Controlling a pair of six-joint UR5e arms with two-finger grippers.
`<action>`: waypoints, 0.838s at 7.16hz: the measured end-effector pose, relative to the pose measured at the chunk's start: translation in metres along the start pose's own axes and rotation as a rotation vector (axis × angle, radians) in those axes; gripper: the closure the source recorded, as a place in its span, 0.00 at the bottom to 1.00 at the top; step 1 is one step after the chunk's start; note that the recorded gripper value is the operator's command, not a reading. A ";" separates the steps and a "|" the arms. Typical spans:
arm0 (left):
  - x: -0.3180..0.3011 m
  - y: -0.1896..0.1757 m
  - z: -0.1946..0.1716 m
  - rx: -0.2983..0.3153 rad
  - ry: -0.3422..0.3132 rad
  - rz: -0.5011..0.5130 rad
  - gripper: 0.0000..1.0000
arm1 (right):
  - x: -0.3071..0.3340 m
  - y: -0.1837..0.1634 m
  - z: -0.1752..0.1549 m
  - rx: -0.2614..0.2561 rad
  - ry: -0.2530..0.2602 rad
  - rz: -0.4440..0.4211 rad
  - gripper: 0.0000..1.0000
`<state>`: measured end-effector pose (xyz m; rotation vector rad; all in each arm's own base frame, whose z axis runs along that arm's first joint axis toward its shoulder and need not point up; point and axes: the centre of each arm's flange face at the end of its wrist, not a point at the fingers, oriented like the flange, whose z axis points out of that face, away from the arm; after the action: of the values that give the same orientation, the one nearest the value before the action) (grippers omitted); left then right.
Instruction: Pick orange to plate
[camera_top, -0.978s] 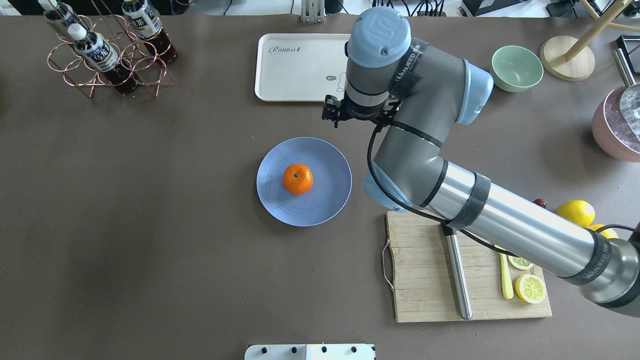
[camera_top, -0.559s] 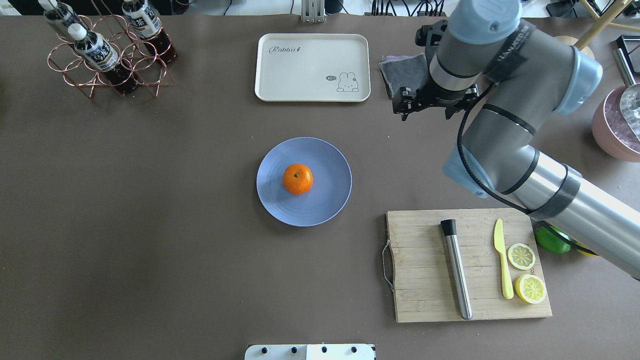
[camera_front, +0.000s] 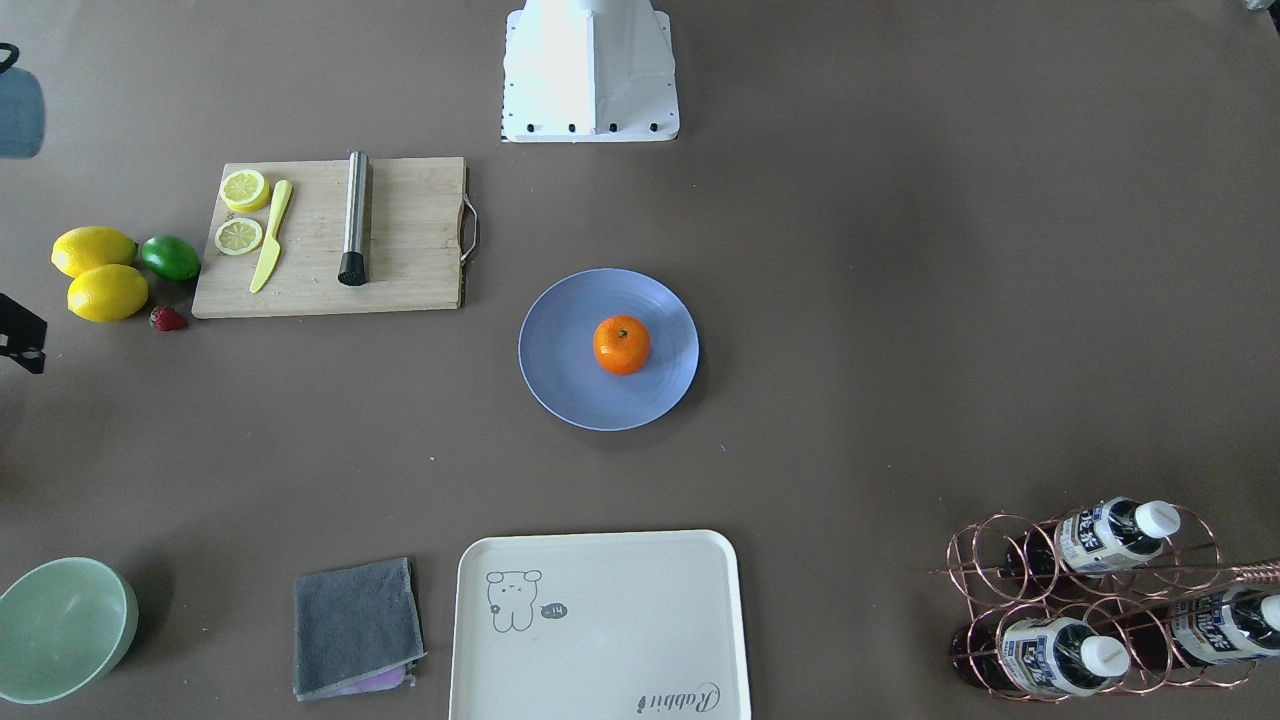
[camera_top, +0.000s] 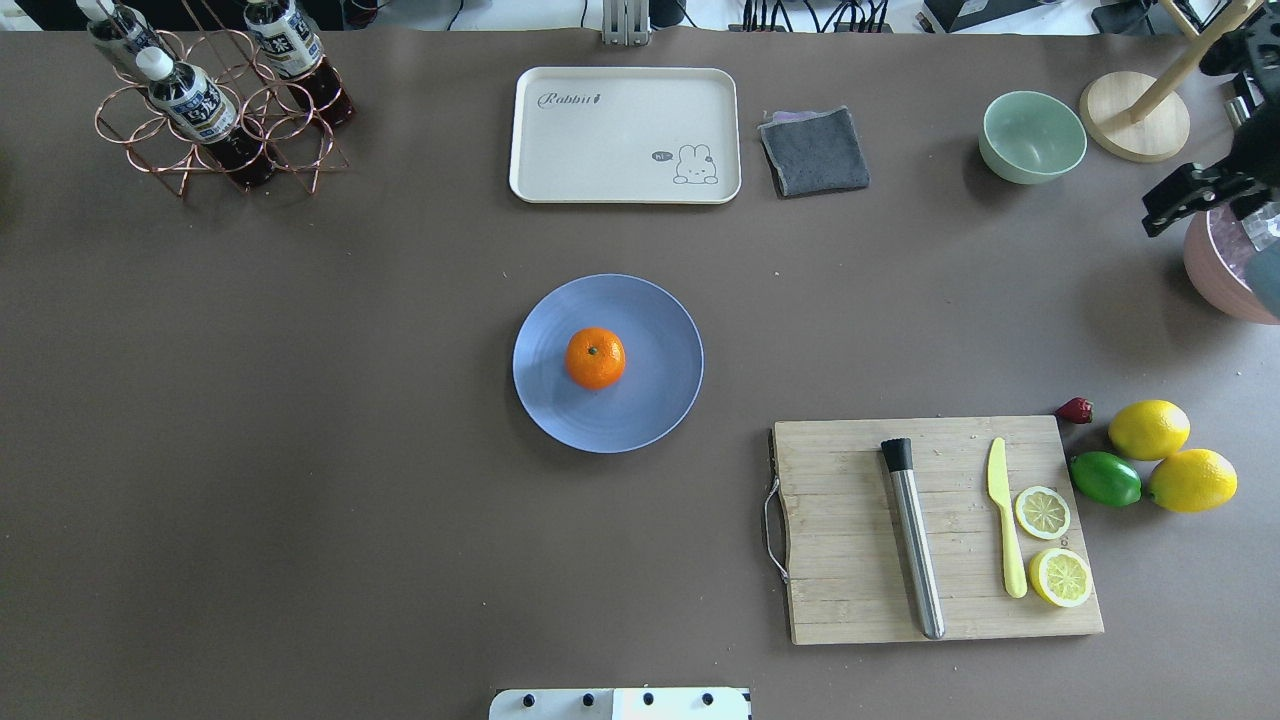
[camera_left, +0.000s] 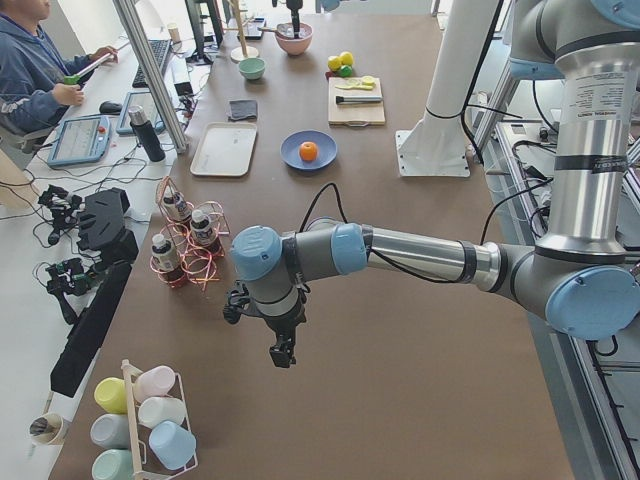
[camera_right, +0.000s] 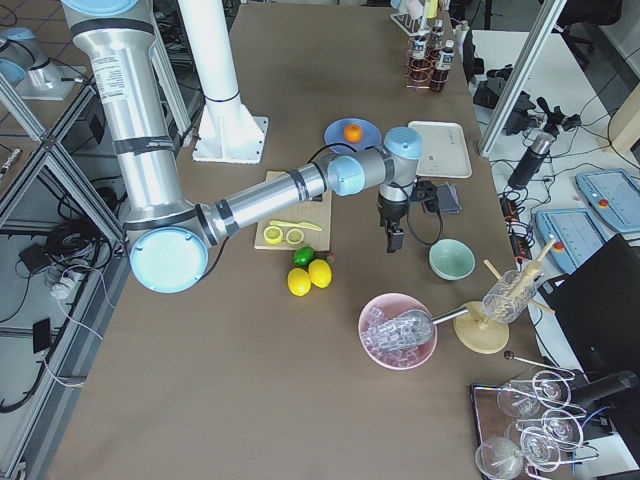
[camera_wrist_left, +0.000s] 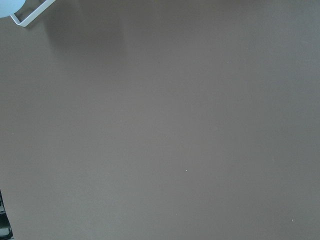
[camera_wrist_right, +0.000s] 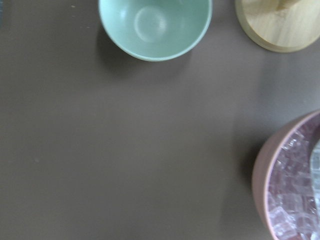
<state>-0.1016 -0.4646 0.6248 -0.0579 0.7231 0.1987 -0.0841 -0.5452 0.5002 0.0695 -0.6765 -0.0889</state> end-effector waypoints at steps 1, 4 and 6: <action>0.000 0.000 0.000 0.001 0.000 0.001 0.02 | 0.059 0.026 -0.003 -0.008 0.000 0.072 0.00; 0.001 -0.001 -0.002 0.005 0.000 0.004 0.02 | 0.152 0.084 -0.005 -0.020 0.026 0.077 0.00; 0.002 -0.001 -0.003 0.008 0.000 0.006 0.02 | 0.171 0.100 -0.006 -0.021 0.047 0.064 0.00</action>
<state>-0.1018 -0.4659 0.6207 -0.0476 0.7237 0.2019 0.0581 -0.4634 0.6111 0.0296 -0.6302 -0.0327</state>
